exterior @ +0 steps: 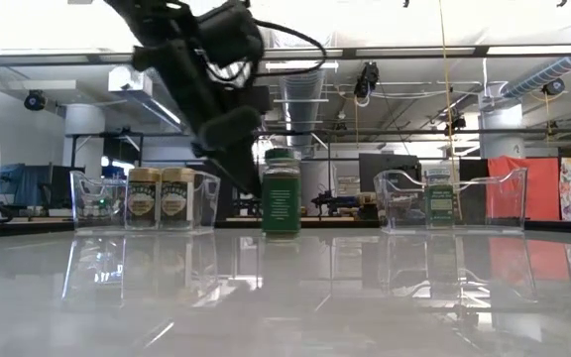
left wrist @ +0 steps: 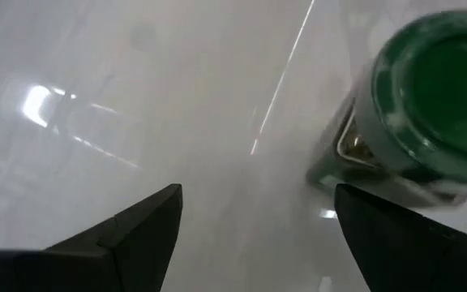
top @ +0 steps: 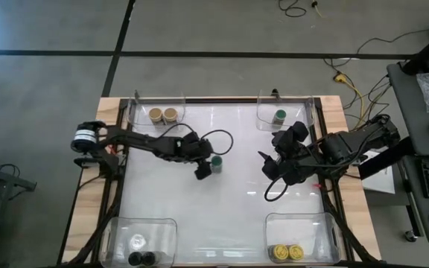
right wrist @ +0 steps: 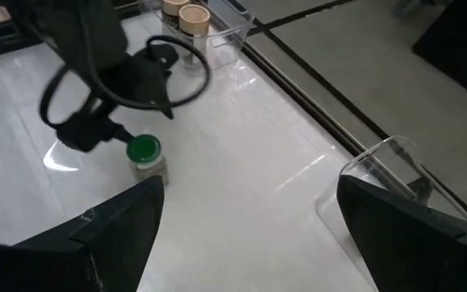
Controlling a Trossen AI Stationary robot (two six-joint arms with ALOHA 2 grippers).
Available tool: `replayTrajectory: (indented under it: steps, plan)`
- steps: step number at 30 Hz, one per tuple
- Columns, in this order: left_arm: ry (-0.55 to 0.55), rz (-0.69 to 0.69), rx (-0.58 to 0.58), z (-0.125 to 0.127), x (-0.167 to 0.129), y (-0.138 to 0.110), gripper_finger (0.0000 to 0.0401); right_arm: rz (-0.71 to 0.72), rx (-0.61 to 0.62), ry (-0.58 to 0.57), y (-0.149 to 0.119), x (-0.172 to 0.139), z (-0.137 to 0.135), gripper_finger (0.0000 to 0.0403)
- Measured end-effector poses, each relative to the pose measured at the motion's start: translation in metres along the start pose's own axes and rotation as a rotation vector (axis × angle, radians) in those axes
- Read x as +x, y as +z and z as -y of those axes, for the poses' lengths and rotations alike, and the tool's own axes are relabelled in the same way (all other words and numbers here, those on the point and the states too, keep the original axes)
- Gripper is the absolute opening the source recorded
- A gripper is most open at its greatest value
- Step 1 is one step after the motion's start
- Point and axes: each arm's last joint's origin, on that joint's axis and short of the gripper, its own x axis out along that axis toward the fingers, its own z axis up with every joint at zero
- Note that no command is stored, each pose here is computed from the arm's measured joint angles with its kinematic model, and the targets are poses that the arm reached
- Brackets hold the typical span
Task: Sort spices by type
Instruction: Put the green seasoning bottle into the top right transparent bin
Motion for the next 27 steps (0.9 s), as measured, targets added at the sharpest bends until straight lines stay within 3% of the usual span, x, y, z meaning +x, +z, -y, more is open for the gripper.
replayTrajectory:
  steps: [12,16,21,24,27]
  plan:
    - [-0.034,0.026,0.073,0.013,0.029,0.051,0.0306,-0.072,-0.047,0.049,-0.007,0.004,-0.003,0.0359]
    - [-0.042,-0.019,0.129,0.014,0.022,0.056,0.0306,-0.105,-0.153,0.056,-0.022,0.016,-0.010,0.0359]
    - [-0.023,-0.067,0.140,0.007,0.004,0.052,0.0306,-0.180,-0.290,0.229,-0.042,0.036,-0.028,0.0359]
    - [0.000,-0.073,0.096,0.003,-0.009,0.044,0.0306,-0.160,-0.373,0.325,-0.048,0.046,-0.039,0.0359]
    - [0.004,-0.061,0.011,0.001,-0.023,0.033,0.0306,-0.158,-0.530,0.410,-0.050,0.052,-0.045,0.0359]
